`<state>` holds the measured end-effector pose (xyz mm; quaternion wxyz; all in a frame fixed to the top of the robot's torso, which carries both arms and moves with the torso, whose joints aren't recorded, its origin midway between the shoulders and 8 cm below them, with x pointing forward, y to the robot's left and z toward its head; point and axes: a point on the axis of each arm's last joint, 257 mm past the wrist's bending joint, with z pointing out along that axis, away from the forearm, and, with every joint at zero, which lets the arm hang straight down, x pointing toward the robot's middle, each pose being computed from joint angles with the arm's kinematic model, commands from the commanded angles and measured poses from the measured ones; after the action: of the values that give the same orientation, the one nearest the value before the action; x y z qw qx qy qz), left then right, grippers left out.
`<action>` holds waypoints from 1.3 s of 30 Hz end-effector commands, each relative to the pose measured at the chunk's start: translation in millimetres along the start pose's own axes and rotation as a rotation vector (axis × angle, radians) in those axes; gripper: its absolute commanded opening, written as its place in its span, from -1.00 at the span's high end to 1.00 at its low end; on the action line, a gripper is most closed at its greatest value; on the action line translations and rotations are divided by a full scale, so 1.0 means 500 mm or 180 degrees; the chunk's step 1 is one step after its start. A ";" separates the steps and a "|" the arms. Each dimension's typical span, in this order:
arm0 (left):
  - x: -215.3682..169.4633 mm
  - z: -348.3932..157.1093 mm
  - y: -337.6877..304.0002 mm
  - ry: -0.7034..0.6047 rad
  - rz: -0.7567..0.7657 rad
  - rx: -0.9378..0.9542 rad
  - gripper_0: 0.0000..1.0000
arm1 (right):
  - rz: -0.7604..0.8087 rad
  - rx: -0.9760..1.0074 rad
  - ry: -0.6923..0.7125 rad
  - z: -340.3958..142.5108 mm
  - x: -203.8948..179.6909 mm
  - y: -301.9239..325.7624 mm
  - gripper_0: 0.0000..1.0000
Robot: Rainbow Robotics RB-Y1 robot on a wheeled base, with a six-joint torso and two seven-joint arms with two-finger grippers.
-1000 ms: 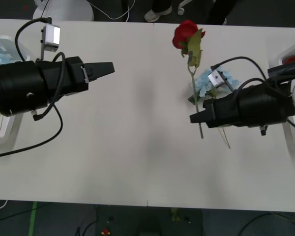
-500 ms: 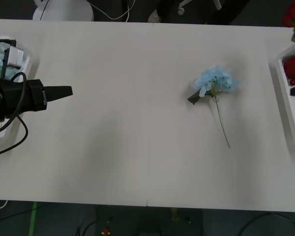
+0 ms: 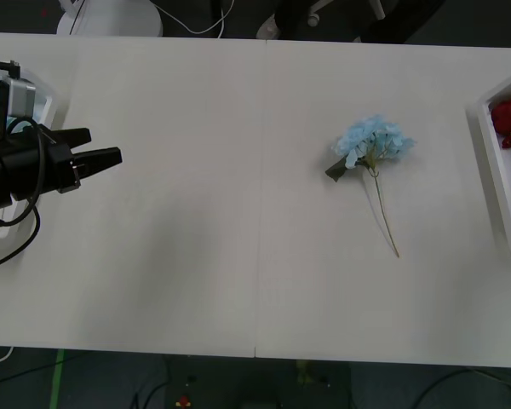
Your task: Put the red flowers into the right box and the blue flowers into the left box
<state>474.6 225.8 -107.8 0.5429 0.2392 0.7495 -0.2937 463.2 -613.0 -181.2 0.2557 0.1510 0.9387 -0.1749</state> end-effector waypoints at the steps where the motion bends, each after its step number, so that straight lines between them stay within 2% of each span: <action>1: 0.013 0.013 -0.034 -0.0037 0.0075 0.0146 -1.00 | -0.0077 0.0289 -0.0201 0.012 -0.040 -0.049 1.00; 12: 0.026 0.030 -0.060 -0.0072 0.0013 0.0260 -1.00 | -0.0228 0.0605 -0.0264 0.111 -0.004 -0.060 1.00; 23: 0.021 0.028 -0.050 -0.0103 -0.0010 0.0200 -1.00 | -0.0377 0.0841 -0.0303 0.142 -0.003 -0.102 1.00; 24: 0.021 0.027 -0.050 -0.0103 -0.0014 0.0200 -1.00 | -0.0373 0.0852 -0.0295 0.142 -0.003 -0.105 0.92; 25: 0.021 0.028 -0.051 -0.0106 -0.0018 0.0202 -1.00 | -0.0380 0.0861 -0.0296 0.142 -0.004 -0.106 0.59; 26: 0.019 0.029 -0.051 -0.0112 -0.0017 0.0206 -1.00 | -0.0375 0.0870 -0.0300 0.140 -0.005 -0.110 0.44; 28: 0.019 0.029 -0.051 -0.0112 -0.0017 0.0206 -1.00 | -0.0366 0.0873 -0.0304 0.137 -0.008 -0.113 -0.24; 29: 0.019 0.029 -0.051 -0.0112 -0.0017 0.0206 -1.00 | -0.0366 0.0878 -0.0307 0.136 -0.009 -0.116 -0.37; 30: 0.019 0.029 -0.051 -0.0112 -0.0017 0.0206 -1.00 | -0.0352 0.0857 -0.0306 0.133 -0.013 -0.116 -0.62; 31: 0.019 0.029 -0.051 -0.0112 -0.0017 0.0206 -1.00 | -0.0319 0.0825 -0.0293 0.131 -0.012 -0.118 -0.76; 34: 0.019 0.029 -0.051 -0.0112 -0.0017 0.0206 -1.00 | -0.0284 0.0701 -0.0248 0.119 -0.020 -0.114 -0.94; 39: 0.021 0.026 -0.047 -0.0098 -0.0018 0.0202 -1.00 | -0.0274 0.0318 -0.0033 0.078 -0.028 -0.083 -1.00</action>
<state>467.1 200.0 -114.2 0.5333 0.2340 0.7407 -0.3350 461.9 -660.5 -250.5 0.2253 0.1345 0.9347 -0.2398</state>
